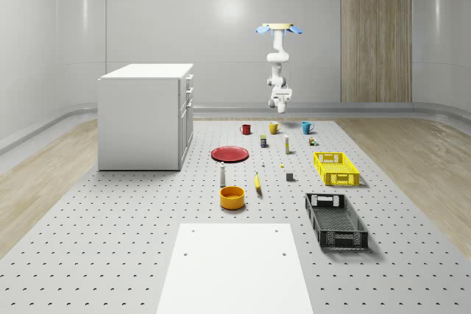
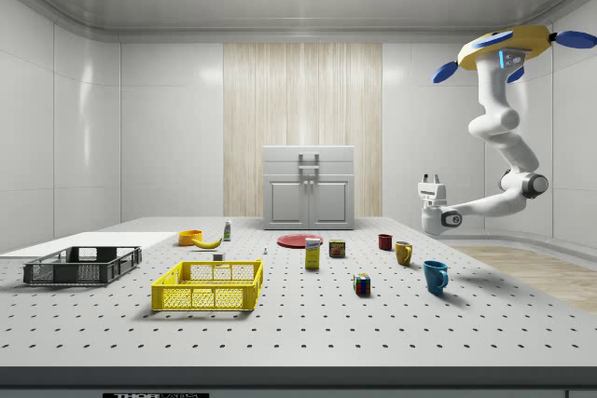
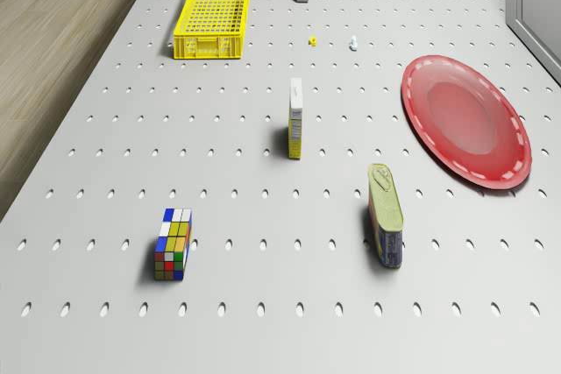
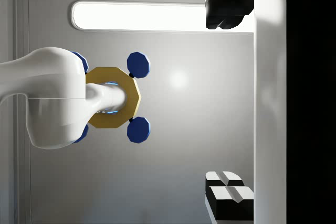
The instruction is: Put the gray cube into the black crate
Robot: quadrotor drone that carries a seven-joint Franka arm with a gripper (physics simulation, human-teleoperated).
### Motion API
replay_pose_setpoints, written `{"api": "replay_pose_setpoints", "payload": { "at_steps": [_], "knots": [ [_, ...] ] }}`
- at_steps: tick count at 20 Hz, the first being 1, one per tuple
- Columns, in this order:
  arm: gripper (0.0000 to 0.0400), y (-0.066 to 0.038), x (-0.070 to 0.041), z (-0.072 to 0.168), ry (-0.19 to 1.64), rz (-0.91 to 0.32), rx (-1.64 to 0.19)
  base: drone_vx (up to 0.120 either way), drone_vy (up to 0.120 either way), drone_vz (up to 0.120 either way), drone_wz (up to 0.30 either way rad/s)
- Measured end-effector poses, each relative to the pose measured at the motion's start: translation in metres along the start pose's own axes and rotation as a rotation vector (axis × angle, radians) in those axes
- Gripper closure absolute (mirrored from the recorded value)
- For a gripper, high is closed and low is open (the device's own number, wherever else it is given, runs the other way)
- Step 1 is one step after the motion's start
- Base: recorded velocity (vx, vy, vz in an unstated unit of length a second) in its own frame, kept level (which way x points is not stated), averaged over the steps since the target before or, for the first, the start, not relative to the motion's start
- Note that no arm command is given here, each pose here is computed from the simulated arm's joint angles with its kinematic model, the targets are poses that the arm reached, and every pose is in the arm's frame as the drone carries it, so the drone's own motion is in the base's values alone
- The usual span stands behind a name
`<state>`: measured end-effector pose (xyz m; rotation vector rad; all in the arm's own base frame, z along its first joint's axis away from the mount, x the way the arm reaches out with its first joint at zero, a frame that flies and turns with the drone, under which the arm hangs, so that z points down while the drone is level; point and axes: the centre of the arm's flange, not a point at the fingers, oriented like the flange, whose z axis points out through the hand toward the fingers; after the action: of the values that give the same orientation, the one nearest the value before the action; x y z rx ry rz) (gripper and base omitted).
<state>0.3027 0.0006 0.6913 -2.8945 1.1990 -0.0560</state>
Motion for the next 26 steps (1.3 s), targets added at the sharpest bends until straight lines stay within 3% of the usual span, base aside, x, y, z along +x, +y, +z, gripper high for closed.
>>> {"api": "replay_pose_setpoints", "payload": {
  "at_steps": [17, 22, 26],
  "knots": [
    [0.0, -0.006, -0.008, 0.001, 0.082, -0.001, -0.064, 0.12, 0.0, 0.0, 0.0],
    [0.0, -0.016, -0.018, 0.003, 0.187, -0.003, -0.164, 0.12, 0.0, 0.0, 0.0],
    [0.0, -0.032, -0.034, 0.012, 0.359, -0.006, -0.332, 0.12, 0.0, 0.0, 0.0]
  ]
}}
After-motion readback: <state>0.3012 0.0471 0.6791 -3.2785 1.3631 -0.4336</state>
